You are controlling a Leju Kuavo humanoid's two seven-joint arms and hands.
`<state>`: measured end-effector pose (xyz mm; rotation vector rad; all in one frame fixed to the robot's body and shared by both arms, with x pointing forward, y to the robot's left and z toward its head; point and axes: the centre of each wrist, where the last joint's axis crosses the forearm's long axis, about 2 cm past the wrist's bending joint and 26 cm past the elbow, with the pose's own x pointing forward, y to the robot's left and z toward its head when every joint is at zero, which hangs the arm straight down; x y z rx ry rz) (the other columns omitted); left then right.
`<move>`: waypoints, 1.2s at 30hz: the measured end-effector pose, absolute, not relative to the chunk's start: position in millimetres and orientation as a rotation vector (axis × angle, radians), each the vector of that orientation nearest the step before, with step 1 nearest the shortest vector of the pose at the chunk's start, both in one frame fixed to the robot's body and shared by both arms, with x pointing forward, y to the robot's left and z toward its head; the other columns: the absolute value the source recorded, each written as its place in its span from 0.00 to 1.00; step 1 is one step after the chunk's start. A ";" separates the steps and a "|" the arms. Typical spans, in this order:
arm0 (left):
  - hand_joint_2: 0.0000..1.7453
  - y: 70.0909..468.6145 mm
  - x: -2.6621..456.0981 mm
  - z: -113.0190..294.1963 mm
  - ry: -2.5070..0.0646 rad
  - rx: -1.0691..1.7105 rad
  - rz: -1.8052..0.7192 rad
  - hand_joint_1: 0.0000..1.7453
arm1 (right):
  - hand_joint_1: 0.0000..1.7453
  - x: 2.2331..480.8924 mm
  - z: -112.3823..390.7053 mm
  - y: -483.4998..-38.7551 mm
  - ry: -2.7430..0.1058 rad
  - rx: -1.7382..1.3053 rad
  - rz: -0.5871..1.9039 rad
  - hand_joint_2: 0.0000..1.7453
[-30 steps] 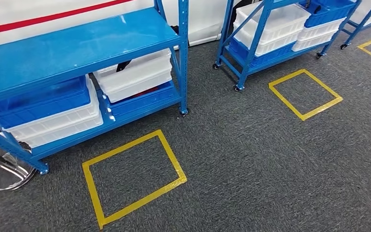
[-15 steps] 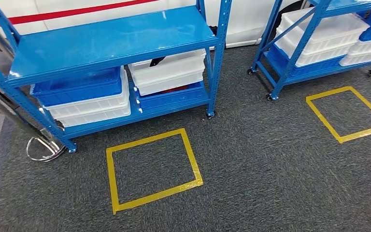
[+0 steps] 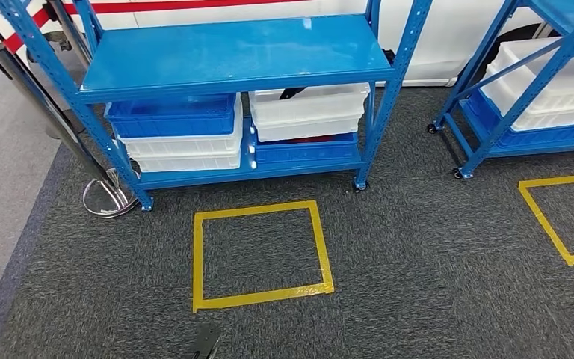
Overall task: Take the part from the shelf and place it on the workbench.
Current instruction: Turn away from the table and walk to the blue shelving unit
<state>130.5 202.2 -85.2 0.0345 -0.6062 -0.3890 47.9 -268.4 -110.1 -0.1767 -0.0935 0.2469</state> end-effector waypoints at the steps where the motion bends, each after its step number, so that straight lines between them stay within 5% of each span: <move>1: 0.00 201.9 131.1 -85.0 -0.609 0.035 -0.391 0.00 | 0.00 47.9 -110.1 -268.3 -0.094 -0.177 0.249 0.00; 18: 0.00 203.6 136.3 -83.4 -0.648 0.055 -0.421 0.00 | 0.00 45.1 -110.4 -268.1 -0.126 -0.189 0.265 0.00; 25: 0.00 207.1 131.7 -85.4 -0.830 0.021 -0.455 0.00 | 0.00 48.9 -110.0 -275.6 -0.415 -0.201 0.229 0.00; 31: 0.00 271.4 74.9 -105.0 -0.840 0.206 0.062 0.00 | 0.00 44.7 -110.3 -285.4 -0.578 -0.281 0.046 0.00; 36: 0.00 297.4 50.9 -109.4 -0.771 0.247 0.165 0.00 | 0.00 40.2 -110.7 -290.9 -0.655 -0.309 0.027 0.00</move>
